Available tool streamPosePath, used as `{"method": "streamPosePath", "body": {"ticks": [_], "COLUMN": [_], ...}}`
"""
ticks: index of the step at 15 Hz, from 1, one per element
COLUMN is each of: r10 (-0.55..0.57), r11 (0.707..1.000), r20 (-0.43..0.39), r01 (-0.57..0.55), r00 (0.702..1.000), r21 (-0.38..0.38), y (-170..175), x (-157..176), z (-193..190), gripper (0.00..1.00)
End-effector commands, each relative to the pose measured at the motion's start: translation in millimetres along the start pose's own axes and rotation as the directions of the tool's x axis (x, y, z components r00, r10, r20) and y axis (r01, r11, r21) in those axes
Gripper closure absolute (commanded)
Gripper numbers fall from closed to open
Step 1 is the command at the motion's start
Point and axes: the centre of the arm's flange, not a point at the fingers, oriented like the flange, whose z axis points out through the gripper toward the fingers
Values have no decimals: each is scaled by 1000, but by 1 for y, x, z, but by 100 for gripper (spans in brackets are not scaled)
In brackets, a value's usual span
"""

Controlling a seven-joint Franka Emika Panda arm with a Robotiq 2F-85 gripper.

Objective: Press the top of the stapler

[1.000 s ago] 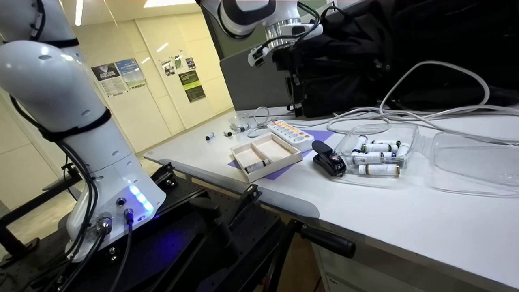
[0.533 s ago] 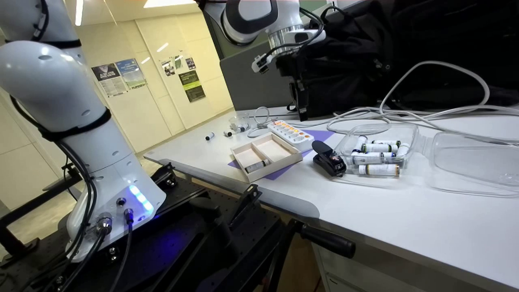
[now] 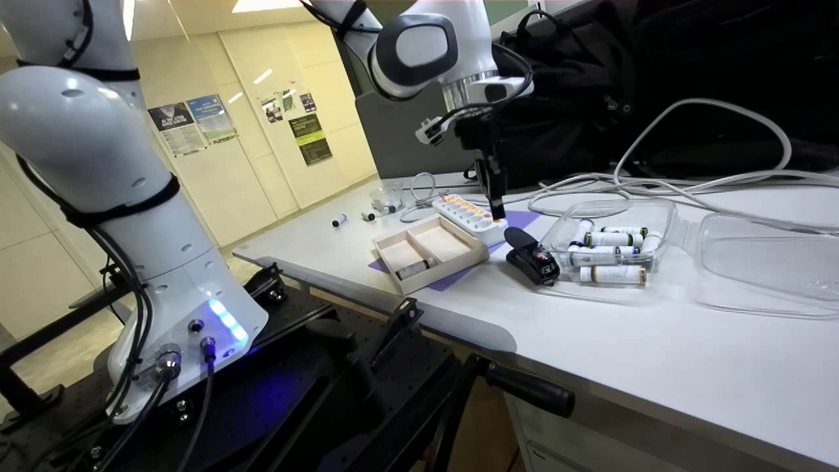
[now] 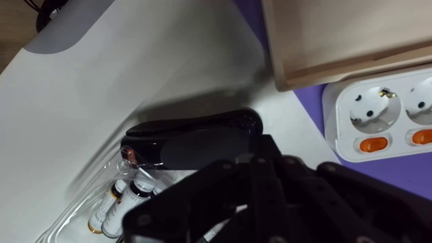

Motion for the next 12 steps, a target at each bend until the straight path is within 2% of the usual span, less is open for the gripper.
{"method": "streamPosePath", "body": {"ticks": [1,12], "r10": [13,46], "r11": [1000,999], "r20": [6,41], "r01": [-13,-45], "r00": [1000,998], "r21": [-3,-20], "y": [1,6], "x": [12,24], "z": [10,32], "gripper": [100,100]}}
